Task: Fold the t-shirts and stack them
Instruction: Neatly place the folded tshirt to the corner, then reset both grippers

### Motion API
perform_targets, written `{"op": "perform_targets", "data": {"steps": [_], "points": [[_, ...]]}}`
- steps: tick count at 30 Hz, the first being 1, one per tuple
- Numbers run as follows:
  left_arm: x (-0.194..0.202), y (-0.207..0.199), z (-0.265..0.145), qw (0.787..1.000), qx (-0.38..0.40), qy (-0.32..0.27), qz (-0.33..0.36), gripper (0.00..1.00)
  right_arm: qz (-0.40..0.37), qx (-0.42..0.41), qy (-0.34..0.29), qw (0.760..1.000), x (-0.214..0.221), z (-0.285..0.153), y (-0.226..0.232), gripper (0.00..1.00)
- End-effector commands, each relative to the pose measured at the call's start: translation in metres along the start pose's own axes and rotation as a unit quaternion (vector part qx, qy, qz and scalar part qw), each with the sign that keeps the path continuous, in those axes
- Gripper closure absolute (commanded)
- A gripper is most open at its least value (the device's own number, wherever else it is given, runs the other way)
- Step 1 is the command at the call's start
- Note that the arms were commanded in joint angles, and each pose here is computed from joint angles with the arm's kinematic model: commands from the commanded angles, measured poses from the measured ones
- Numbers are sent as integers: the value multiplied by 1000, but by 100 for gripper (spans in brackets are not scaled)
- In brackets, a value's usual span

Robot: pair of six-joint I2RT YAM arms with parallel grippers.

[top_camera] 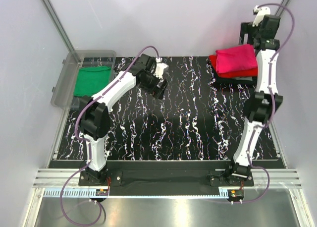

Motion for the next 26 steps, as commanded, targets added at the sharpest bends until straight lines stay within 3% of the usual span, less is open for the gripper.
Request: {"op": "perform_targets", "data": {"steps": [1,2,5,8,10,12,13,15,17,22,26], "points": [[-45,33,-52,975,-207,-66,37,1,56,-164,-100,980,-82,-98,58,0],[-54,39,-59,967,-240,-78,40,1,72,-242,-64,965,-62,-97,79,0],[-67,49,-73,954,-281,-96,37,1,155,-358,17,921,-32,-109,119,0],[-70,55,-78,956,-270,-116,3,1,223,-451,106,858,1,-120,161,1],[-65,66,-77,953,-280,-114,-26,1,227,-461,149,845,30,-118,180,0],[-63,74,-79,950,-294,-104,-11,1,169,-472,164,849,46,-132,212,0],[-63,82,-86,948,-300,-106,-8,1,95,-481,147,859,60,-133,223,0],[-62,89,-95,948,-303,-99,6,1,41,-417,111,901,61,-131,235,0],[-62,98,-111,942,-319,-104,8,1,34,-387,115,914,66,-134,257,0],[-62,117,-131,938,-324,-124,-15,1,82,-372,150,912,80,-130,272,0],[-67,113,-127,951,-273,-144,-19,1,102,-287,155,940,87,-120,268,0]]}}
Point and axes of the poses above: each gripper's point midway between its finger pads, its own z axis out along the fingers, its own y axis along the line the jaws close on, x = y × z, the point moved 7 cm from there along -z, back along the fingers, and after that the axes turned 7 degrees about z, right-handed, at the moved point
